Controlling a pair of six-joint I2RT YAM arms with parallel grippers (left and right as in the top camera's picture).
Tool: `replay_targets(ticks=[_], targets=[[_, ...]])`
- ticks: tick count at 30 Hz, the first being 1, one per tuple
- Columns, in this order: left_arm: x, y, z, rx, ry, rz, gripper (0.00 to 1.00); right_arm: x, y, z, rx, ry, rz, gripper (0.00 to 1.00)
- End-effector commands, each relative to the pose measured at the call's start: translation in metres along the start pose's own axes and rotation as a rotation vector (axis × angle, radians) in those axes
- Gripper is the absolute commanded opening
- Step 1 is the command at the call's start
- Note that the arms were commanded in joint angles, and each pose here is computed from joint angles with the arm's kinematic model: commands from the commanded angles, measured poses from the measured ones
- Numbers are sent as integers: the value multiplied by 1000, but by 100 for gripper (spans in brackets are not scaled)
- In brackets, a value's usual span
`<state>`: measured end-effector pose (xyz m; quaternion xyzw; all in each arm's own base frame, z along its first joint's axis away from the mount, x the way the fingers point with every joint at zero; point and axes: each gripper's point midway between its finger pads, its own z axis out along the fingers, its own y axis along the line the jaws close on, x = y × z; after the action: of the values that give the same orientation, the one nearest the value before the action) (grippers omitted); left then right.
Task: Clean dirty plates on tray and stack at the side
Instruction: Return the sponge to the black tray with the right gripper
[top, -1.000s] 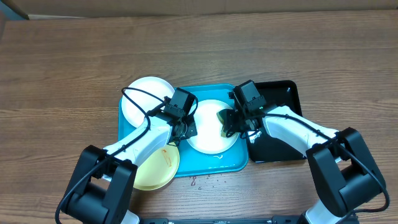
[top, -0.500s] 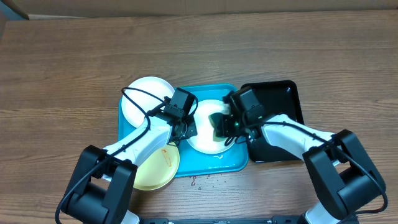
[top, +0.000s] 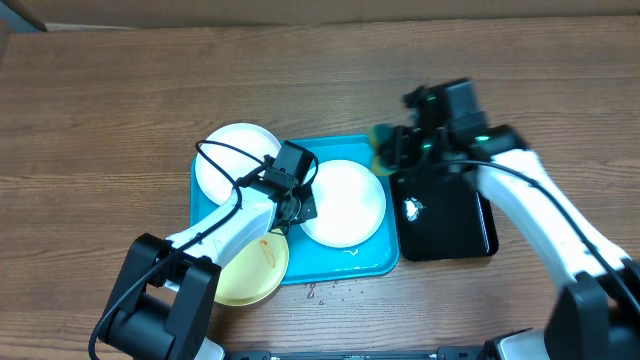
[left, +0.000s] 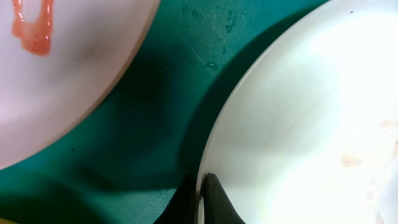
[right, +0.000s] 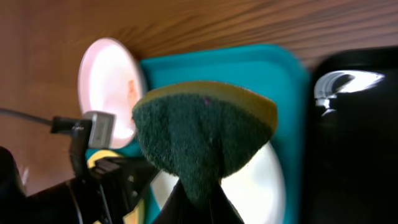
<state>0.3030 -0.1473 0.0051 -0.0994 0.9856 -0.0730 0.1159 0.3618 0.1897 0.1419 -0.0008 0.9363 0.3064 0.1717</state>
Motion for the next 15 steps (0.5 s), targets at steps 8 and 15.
replay_targets(ticks=[8, 15], targets=[[17, 15, 13, -56, 59, -4, 4, 41, -150, -32, 633, 37, 104, 4], [14, 14, 6, -61, 51, 13, 4, 75, -179, -6, 647, 56, 109, 4]])
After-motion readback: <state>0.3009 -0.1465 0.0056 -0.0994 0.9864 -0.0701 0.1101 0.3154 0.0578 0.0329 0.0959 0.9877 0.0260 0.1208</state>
